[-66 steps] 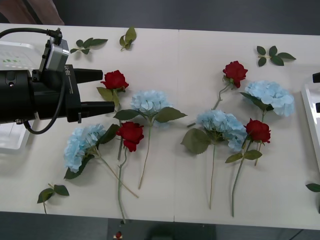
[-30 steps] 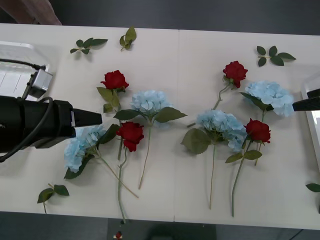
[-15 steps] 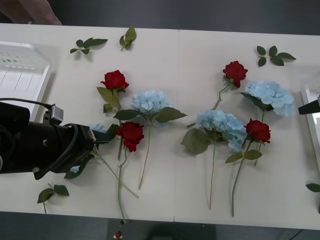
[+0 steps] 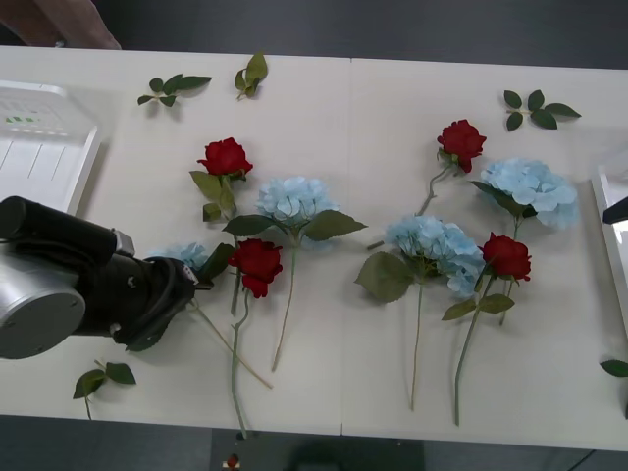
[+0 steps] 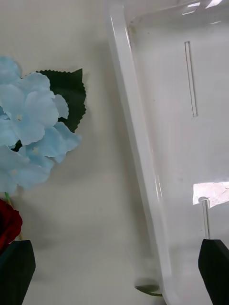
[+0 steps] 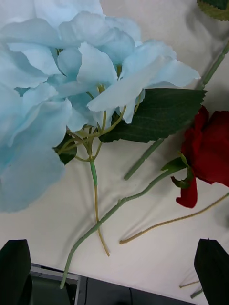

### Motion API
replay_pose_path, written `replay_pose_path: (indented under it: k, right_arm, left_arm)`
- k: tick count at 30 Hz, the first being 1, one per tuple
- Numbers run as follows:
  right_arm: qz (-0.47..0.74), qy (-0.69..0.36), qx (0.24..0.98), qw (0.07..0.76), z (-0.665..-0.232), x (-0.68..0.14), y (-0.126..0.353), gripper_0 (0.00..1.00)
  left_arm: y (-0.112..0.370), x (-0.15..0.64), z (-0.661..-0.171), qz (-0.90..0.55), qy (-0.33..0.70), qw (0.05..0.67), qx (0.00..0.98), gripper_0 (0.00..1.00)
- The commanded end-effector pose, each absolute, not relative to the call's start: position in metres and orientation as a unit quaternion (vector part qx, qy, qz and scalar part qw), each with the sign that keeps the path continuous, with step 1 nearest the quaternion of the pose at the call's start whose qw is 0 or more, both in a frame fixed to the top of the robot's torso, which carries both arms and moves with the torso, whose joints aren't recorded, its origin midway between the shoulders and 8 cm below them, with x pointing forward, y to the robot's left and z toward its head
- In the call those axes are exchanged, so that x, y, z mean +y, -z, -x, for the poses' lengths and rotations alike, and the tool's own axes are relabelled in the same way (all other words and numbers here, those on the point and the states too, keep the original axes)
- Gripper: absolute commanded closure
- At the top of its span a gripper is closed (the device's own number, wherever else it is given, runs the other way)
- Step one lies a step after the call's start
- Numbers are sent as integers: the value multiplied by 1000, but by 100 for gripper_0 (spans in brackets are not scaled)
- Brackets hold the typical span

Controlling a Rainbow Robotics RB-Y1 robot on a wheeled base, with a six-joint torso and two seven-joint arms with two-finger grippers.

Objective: Put the red flowers into the right box and the blue flowers into the left box

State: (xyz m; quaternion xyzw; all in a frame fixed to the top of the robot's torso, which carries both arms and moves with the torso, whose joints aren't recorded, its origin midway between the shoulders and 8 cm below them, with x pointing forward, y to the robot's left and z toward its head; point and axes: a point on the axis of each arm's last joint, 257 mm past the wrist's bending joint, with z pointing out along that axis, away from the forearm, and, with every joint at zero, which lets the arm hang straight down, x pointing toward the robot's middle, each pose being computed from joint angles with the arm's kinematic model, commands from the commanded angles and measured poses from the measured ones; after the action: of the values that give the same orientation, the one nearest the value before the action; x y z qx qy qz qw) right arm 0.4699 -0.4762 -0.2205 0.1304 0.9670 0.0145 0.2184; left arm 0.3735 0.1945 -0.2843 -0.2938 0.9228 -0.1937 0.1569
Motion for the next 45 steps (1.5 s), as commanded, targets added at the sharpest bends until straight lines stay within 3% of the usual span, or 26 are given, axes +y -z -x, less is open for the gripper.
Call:
replay_pose_path:
  k: [1, 15, 34, 45]
  right_arm:
    - [-135, -19, 961, 240, -483, -463, 219, 0]
    - [-121, -5, 960, 251, -510, -415, 248, 0]
    - [-140, 21, 954, 266, -542, -374, 273, 0]
    - [-159, 11, 954, 253, -540, -367, 298, 0]
  left_arm:
    - [285, 192, -390, 287, 183, 172, 924, 0]
    - [330, 202, -397, 275, 117, 169, 939, 0]
    - [358, 205, -417, 269, 73, 150, 949, 0]
    - [368, 214, -408, 249, 43, 143, 957, 0]
